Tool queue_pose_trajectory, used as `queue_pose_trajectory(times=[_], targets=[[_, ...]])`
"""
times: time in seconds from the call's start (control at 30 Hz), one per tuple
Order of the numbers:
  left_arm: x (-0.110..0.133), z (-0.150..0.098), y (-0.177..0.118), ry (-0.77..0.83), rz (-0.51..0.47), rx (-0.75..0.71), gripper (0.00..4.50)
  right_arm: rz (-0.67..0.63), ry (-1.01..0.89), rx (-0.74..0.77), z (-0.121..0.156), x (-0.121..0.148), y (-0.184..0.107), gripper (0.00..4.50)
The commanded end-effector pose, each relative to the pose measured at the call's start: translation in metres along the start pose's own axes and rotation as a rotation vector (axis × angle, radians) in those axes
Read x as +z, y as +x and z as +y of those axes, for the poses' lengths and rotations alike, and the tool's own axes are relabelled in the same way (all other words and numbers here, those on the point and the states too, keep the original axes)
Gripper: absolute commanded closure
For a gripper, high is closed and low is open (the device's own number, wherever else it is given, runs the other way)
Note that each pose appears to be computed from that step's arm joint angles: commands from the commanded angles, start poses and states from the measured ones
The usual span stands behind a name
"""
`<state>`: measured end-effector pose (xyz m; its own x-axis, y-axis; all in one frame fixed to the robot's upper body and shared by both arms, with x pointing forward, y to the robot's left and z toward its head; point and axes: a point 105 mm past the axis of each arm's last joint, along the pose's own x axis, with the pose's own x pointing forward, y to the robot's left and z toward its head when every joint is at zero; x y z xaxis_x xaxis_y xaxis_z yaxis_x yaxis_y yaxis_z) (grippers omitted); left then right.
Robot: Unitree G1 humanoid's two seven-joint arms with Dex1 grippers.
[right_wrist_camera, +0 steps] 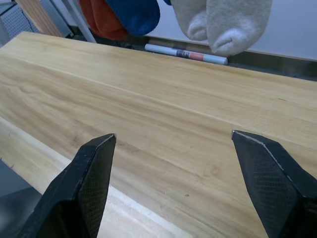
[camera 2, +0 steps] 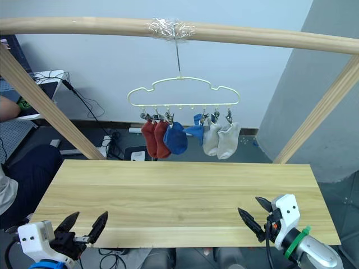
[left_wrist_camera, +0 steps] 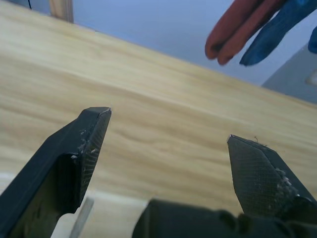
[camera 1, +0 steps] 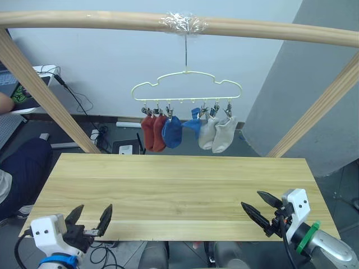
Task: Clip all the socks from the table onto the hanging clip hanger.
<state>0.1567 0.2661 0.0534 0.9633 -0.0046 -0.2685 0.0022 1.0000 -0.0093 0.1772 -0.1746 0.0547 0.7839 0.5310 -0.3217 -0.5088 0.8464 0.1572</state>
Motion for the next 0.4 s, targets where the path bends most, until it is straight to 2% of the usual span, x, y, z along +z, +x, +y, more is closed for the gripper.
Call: queue_pose_trajectory(times=[0.03, 0.13, 0.4], targets=[[0.008, -0.003, 0.003, 0.028, -0.029, -0.016, 0.19, -0.030, -0.021, -0.011, 0.002, 0.001, -0.010, 0.62], [0.013, -0.003, 0.009, 0.031, -0.039, -0.032, 0.19, -0.006, -0.006, -0.010, 0.004, -0.009, -0.017, 0.62], [0.015, -0.001, 0.014, 0.079, -0.034, -0.027, 0.19, -0.033, -0.010, -0.015, 0.004, -0.004, -0.013, 0.62]])
